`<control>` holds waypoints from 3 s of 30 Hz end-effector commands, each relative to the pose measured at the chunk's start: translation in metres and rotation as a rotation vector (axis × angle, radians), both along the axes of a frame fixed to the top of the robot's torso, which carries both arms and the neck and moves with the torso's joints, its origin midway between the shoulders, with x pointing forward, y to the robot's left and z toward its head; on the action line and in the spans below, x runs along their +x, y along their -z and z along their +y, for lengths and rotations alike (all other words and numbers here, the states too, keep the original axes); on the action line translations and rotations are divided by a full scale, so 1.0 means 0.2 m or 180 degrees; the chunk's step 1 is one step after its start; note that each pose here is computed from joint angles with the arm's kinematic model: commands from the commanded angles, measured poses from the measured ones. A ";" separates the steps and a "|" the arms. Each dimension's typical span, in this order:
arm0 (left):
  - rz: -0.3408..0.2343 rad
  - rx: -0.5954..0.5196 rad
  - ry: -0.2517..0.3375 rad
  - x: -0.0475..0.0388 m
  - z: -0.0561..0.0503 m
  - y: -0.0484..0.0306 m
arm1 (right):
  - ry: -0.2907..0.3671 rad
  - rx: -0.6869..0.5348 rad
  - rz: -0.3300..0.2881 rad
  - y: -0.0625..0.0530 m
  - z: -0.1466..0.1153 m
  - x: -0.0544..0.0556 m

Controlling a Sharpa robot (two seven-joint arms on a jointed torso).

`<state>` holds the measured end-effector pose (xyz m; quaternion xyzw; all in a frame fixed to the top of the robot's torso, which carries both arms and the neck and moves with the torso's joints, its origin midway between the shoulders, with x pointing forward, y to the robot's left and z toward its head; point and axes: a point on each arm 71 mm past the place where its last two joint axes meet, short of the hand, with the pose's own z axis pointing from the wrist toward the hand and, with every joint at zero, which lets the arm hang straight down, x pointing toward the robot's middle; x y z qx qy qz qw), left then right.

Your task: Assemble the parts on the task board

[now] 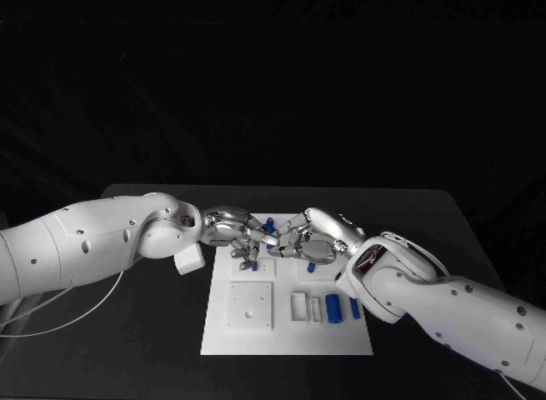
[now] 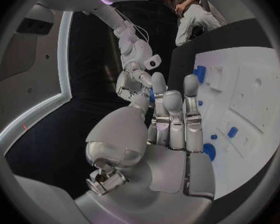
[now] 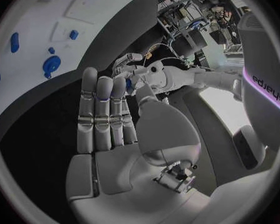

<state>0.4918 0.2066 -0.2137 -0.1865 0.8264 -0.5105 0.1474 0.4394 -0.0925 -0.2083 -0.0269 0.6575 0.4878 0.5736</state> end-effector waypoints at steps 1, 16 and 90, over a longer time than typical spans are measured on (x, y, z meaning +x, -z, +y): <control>-0.0030 -0.0025 0.0010 0.000 -0.02 -0.008 | -0.0069 -0.0027 0.0026 0.01 0.02 -0.01; -0.0030 -0.0028 0.0016 -0.001 -0.02 -0.008 | -0.0106 -0.0155 0.0042 0.02 0.03 -0.01; 0.0092 0.0009 0.0054 0.001 0.01 0.003 | -0.0048 -0.0123 -0.0049 0.03 0.01 -0.01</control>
